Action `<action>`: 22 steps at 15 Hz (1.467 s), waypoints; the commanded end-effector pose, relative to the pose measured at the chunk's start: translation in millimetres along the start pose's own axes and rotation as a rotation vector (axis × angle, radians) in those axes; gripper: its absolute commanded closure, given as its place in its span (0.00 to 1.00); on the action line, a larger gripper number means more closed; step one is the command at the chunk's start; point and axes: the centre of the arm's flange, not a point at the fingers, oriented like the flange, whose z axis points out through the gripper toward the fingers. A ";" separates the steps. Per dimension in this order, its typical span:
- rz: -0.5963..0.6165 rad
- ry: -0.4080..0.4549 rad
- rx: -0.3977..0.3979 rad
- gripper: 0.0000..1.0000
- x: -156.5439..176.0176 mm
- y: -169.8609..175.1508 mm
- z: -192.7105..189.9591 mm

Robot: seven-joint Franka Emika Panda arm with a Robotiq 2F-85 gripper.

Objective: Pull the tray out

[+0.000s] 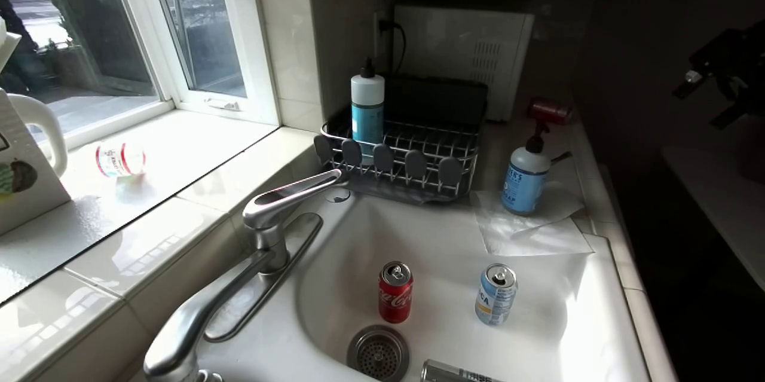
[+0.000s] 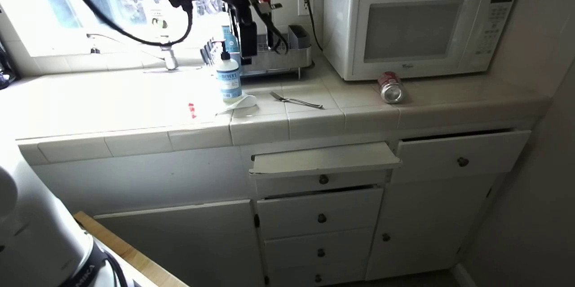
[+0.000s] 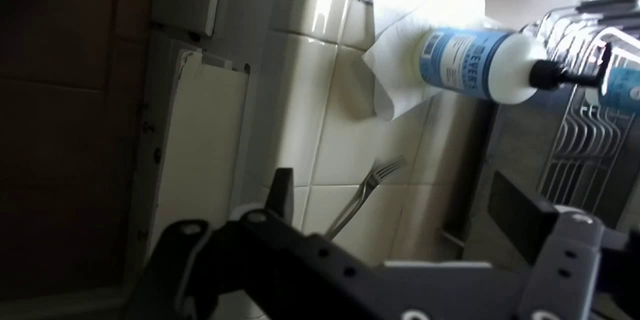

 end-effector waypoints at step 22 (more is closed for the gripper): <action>0.337 -0.138 0.310 0.00 48.6 210.6 163.8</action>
